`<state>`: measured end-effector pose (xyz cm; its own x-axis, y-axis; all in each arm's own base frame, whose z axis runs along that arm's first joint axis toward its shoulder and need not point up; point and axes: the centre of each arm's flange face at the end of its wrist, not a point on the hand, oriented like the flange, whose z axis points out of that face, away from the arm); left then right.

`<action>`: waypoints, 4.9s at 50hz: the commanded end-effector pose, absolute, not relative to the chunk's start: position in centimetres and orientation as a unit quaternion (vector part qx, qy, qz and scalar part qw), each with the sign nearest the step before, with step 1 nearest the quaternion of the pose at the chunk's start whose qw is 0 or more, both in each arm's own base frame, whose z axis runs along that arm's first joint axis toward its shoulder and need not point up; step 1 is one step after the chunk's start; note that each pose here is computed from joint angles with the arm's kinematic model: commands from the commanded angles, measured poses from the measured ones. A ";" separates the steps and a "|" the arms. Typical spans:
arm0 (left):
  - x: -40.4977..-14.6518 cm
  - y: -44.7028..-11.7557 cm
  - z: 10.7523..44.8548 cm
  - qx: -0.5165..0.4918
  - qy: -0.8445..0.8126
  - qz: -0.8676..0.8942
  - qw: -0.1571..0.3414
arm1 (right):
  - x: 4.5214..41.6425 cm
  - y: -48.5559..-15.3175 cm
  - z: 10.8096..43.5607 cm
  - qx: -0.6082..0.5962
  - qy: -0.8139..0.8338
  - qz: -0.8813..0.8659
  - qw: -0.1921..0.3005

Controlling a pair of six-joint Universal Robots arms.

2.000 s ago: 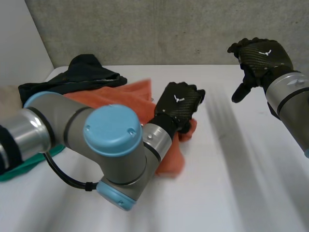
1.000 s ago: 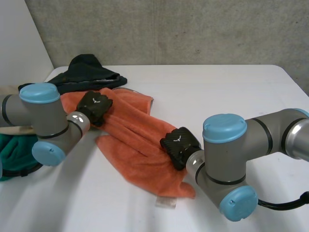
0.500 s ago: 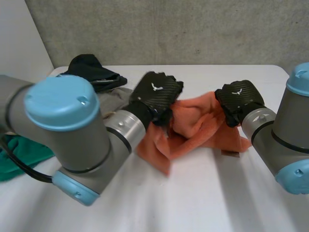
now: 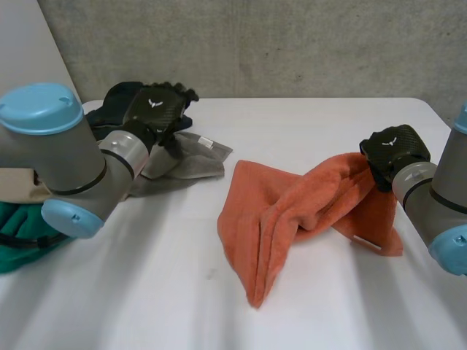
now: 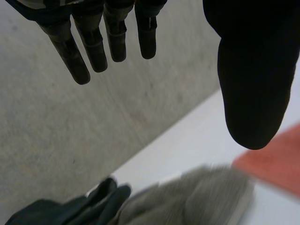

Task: Fold the laundry.

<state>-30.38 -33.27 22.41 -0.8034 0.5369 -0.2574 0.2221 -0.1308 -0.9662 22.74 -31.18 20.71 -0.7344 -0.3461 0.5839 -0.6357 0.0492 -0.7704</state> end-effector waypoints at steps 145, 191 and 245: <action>-38.5 -17.4 14.7 -0.334 -0.745 0.529 0.231 | 23.7 -29.7 18.8 0.370 -0.722 0.578 0.089; -32.7 -22.7 24.3 -0.227 -0.727 0.632 0.146 | 30.1 -36.4 24.3 0.409 -0.533 0.741 0.007; -31.2 -24.1 27.7 -0.197 -0.703 0.669 0.140 | 26.8 -31.5 12.7 0.289 -0.782 0.550 -0.051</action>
<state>-31.16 -24.12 27.74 -0.8833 0.4641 -0.0660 0.0876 0.0251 -0.9958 26.74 -30.86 12.18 -0.8283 -0.5128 0.2257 -0.3966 0.2522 -0.8827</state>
